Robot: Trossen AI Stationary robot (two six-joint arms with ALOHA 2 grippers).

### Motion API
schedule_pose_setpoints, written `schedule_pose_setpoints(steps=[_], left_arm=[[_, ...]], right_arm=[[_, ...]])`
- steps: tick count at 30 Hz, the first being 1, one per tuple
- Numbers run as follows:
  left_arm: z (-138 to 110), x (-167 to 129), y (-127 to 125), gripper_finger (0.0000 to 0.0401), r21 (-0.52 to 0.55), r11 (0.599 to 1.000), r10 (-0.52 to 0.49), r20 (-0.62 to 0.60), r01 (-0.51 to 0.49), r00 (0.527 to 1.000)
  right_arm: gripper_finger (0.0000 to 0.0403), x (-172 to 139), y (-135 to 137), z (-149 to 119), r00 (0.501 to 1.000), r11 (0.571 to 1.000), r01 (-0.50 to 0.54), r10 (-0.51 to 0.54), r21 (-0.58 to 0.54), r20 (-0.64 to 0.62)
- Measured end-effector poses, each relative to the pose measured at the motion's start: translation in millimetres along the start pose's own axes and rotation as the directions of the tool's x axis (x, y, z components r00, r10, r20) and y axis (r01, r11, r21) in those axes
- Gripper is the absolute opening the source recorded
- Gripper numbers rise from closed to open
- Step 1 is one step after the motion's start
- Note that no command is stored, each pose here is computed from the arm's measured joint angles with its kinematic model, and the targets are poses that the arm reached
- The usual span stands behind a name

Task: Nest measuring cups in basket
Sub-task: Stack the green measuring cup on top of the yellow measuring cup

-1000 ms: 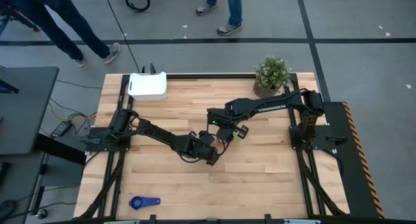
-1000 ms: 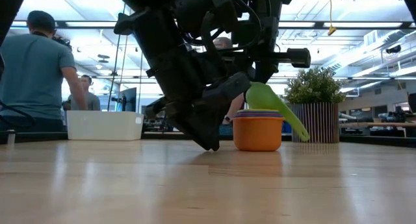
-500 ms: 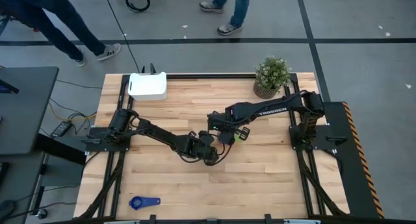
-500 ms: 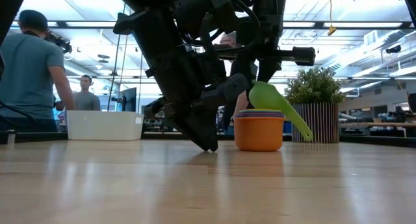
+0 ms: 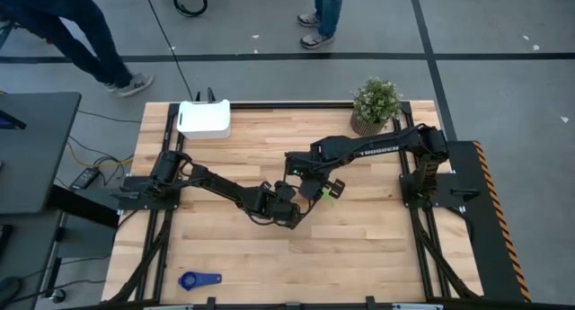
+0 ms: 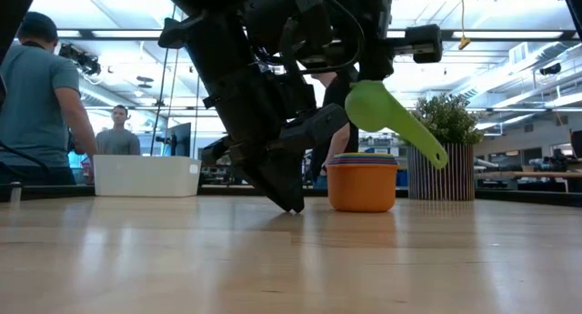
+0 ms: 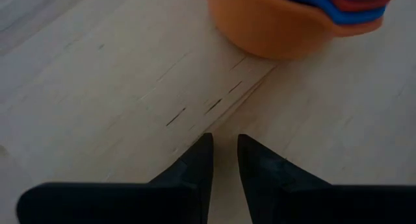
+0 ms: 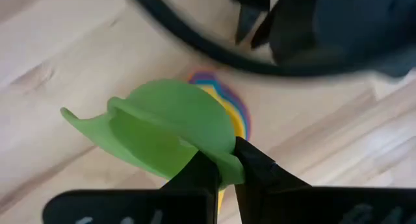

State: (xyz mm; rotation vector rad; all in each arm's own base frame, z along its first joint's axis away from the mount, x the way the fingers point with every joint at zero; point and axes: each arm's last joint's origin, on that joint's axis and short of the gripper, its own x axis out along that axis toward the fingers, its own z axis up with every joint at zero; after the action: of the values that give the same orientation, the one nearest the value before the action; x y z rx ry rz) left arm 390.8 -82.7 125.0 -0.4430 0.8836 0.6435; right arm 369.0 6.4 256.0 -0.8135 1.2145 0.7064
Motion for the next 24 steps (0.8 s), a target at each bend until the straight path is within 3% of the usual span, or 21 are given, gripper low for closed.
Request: schedule_pose_setpoints(steps=[13,18,24], left_arm=[[13,-21,1,0.0079,0.010,1.000,-0.029,0.037,0.029,0.999],[16,-26,1,0.0079,0.013,0.999,-0.039,0.047,0.039,0.998],[16,-27,2,0.0079,0.017,0.999,-0.035,0.043,0.034,0.998]], right_arm=[[0.0031,12,-4,-20,0.999,0.998,-0.032,0.033,0.045,-0.013],[0.0032,12,-5,-19,1.000,0.999,-0.028,0.028,0.016,-0.009],[0.0087,11,-7,-20,1.000,1.000,-0.019,0.019,-0.004,-0.002]])
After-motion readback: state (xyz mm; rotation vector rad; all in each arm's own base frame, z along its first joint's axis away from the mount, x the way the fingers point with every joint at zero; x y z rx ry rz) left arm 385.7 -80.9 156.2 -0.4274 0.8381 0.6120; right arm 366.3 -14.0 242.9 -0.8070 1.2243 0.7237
